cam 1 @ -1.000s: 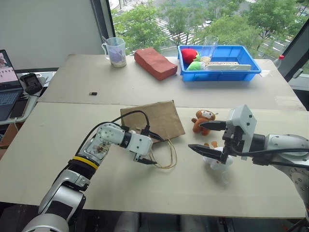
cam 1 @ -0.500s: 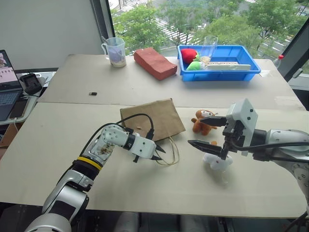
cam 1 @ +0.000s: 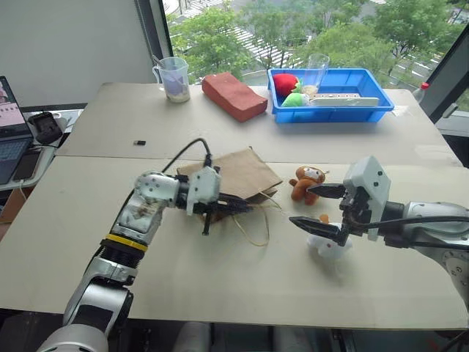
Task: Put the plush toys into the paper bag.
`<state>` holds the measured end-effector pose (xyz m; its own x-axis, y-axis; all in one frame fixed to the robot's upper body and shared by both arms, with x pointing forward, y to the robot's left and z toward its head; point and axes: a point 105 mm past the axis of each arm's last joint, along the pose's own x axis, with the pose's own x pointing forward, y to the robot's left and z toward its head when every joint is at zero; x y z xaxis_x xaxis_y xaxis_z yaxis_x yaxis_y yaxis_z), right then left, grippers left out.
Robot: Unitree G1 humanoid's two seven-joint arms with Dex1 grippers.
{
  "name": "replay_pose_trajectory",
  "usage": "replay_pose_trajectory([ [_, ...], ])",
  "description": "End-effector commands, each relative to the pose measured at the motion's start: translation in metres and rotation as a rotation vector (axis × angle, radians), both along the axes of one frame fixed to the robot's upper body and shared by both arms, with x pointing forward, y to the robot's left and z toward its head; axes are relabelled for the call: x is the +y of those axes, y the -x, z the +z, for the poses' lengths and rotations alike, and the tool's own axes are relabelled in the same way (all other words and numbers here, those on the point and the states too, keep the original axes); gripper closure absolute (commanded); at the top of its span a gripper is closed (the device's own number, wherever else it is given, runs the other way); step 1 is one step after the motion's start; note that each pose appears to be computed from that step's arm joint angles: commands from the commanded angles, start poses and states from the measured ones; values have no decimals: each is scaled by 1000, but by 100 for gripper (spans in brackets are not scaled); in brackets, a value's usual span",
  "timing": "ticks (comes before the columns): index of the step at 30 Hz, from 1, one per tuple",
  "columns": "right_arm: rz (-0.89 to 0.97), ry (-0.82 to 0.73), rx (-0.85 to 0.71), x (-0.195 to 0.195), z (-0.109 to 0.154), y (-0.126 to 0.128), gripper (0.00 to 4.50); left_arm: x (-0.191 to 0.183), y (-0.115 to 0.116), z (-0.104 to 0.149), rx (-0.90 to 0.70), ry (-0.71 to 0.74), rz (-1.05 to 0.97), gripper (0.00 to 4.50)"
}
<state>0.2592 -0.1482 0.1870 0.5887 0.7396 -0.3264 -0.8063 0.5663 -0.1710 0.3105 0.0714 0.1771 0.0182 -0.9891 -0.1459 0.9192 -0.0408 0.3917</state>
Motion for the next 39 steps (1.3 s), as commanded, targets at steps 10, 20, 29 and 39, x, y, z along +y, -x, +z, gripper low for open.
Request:
replay_pose_trajectory([
  [10, -52, -155, -59, 36, -38, -33, 431, 6, -3, 33, -26, 87, 29, 450],
  [20, -70, -297, -75, 105, -54, -72, 445, 3, -4, 39, -50, 109, 28, 450],
  [29, -226, -248, 34, 120, -89, -105, 445, 9, -14, 53, -69, 158, 98, 450],
  [39, -274, -183, 64, 116, -101, -108, 445, 53, -48, 114, -183, 363, 444, 450],
])
